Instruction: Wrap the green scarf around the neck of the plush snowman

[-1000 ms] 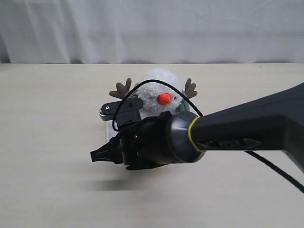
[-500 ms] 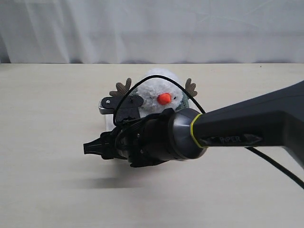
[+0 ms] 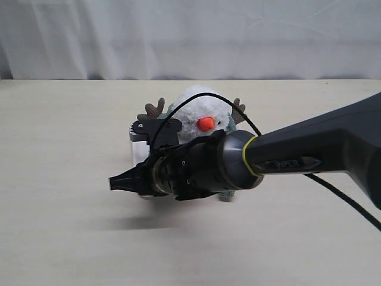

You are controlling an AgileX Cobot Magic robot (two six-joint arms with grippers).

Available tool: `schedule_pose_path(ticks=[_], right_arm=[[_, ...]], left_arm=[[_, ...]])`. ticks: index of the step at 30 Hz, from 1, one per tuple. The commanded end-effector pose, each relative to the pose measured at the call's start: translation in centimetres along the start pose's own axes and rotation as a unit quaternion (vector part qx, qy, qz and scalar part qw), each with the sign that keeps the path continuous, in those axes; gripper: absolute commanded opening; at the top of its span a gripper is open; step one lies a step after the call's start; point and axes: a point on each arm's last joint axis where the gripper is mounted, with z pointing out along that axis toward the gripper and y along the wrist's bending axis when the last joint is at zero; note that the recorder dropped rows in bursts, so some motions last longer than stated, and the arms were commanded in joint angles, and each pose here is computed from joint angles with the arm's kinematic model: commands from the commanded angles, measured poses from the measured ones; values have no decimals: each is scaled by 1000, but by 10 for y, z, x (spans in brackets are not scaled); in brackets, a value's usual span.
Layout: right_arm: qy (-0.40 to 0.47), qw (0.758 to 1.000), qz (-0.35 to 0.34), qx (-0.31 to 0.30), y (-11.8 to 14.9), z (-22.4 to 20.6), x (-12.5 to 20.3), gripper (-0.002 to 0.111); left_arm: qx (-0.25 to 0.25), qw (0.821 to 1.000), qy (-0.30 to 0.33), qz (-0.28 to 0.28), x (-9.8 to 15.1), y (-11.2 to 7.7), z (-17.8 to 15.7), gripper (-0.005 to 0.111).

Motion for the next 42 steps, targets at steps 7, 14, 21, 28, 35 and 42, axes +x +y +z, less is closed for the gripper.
schedule_pose_path(ticks=[7,14,21,28,35,42], right_arm=[[49,981,-153,110,-13,-21,0,4],[124,924,-258,255,-39,-65,-13,4],[153,912,-259,278,-47,-77,-10,4],[169,907,-273,272,-49,-64,3,4],[174,906,-276,270,-50,-59,7,4],[201,892,-304,268,-54,-41,25,4]], left_arm=[[3,1000,-7,-1,-1,0,0,0],[3,1000,-7,-1,-1,0,0,0],[3,1000,-7,-1,-1,0,0,0],[3,1000,-7,-1,-1,0,0,0],[3,1000,-7,-1,-1,0,0,0],[3,1000,-7,-1,-1,0,0,0]])
